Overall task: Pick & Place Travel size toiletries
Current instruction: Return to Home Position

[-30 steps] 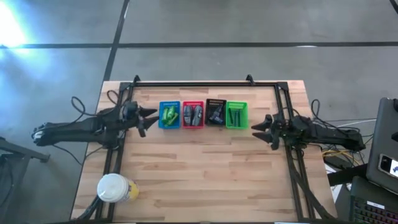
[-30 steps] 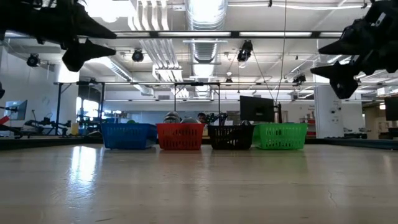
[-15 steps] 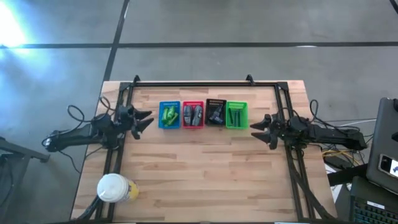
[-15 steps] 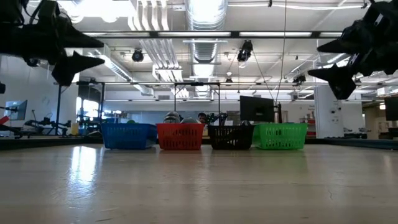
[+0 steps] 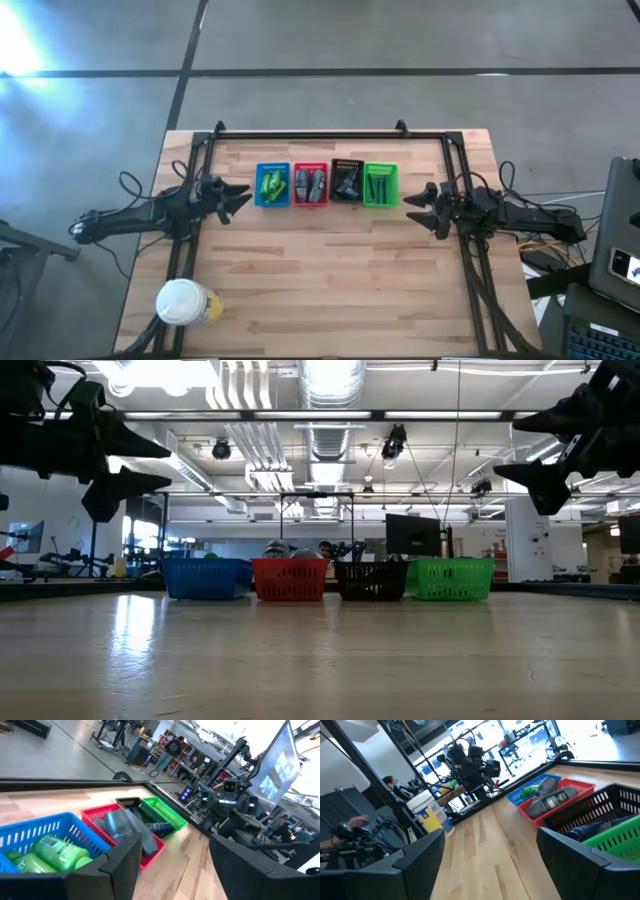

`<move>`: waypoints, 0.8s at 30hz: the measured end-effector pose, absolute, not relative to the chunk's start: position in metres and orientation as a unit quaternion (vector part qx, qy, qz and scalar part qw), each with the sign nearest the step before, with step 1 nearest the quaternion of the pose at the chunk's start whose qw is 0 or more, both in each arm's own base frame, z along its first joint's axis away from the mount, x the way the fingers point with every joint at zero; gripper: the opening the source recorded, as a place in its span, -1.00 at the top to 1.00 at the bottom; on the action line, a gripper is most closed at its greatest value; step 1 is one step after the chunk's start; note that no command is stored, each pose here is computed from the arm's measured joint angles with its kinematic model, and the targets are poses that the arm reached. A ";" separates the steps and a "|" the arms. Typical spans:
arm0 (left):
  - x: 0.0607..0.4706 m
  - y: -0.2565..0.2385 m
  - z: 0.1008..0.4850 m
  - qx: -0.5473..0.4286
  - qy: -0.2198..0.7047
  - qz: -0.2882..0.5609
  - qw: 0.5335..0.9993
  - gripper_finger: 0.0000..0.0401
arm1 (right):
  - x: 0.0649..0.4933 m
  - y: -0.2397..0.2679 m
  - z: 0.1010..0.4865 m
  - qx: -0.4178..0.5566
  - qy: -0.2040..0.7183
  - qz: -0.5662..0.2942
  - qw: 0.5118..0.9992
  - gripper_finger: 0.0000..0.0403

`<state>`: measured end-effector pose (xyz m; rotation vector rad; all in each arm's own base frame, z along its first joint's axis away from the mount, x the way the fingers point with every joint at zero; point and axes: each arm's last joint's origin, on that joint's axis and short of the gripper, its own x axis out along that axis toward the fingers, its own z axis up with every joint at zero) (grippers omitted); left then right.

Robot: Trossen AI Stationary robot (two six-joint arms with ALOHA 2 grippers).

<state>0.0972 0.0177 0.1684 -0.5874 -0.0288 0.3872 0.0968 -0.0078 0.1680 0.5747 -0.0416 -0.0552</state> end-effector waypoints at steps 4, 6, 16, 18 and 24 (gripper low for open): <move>0.097 0.018 0.168 -0.288 -0.014 0.190 0.939 -0.18 | 0.097 -0.008 0.168 0.283 -0.020 -0.028 0.958 -0.59; 0.096 0.018 0.169 -0.288 -0.019 0.189 0.939 -0.18 | 0.097 -0.008 0.168 0.283 -0.019 -0.028 0.958 -0.61; 0.094 0.017 0.172 -0.293 -0.064 0.171 0.939 -0.18 | 0.097 -0.008 0.168 0.283 -0.019 -0.028 0.958 -0.75; 0.094 0.016 0.171 -0.294 -0.066 0.165 0.939 -0.18 | 0.097 -0.008 0.168 0.283 -0.018 -0.028 0.958 -0.77; 0.096 0.013 0.170 -0.296 -0.072 0.151 0.941 -0.18 | 0.097 -0.008 0.168 0.283 -0.018 -0.027 0.958 -0.77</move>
